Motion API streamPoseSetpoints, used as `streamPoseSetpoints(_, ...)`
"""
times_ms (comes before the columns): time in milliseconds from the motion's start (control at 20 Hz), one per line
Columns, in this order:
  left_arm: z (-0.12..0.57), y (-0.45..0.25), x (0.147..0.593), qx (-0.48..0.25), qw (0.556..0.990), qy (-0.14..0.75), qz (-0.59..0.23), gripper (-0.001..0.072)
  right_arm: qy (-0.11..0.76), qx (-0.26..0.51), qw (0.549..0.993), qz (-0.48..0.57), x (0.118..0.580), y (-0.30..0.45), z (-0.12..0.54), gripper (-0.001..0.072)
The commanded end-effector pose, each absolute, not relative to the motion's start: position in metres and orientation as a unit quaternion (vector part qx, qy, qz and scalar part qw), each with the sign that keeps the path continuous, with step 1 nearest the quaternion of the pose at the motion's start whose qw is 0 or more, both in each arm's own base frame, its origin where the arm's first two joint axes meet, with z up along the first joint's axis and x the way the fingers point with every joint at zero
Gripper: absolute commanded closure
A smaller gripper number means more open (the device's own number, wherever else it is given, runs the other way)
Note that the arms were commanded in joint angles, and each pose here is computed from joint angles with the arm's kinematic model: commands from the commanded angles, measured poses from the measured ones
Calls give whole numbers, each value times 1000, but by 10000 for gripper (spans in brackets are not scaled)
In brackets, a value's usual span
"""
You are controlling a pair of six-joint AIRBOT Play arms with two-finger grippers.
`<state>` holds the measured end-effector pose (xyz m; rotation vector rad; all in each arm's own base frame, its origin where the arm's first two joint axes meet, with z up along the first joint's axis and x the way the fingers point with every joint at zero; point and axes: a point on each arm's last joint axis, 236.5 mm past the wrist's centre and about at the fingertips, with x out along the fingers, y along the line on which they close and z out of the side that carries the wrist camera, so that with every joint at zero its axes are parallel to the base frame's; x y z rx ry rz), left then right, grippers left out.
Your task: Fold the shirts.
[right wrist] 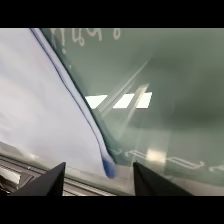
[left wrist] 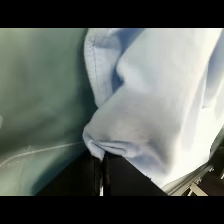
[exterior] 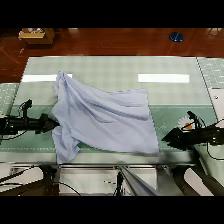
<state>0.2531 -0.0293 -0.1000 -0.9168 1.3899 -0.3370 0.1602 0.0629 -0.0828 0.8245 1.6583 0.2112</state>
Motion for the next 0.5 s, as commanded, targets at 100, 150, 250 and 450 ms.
streamPoseSetpoints(100,-94,-34,256,-411,660,607,-163,679,735,314,597,70,162,86,-101,214)
streamPoseSetpoints(150,-93,-35,254,-412,658,608,-167,678,748,307,584,73,157,91,-105,195)
streamPoseSetpoints(250,-92,-36,254,-412,657,609,-169,679,769,299,560,76,148,100,-114,195)
streamPoseSetpoints(450,-92,-36,254,-412,657,608,-169,679,762,315,555,112,157,136,-118,371)
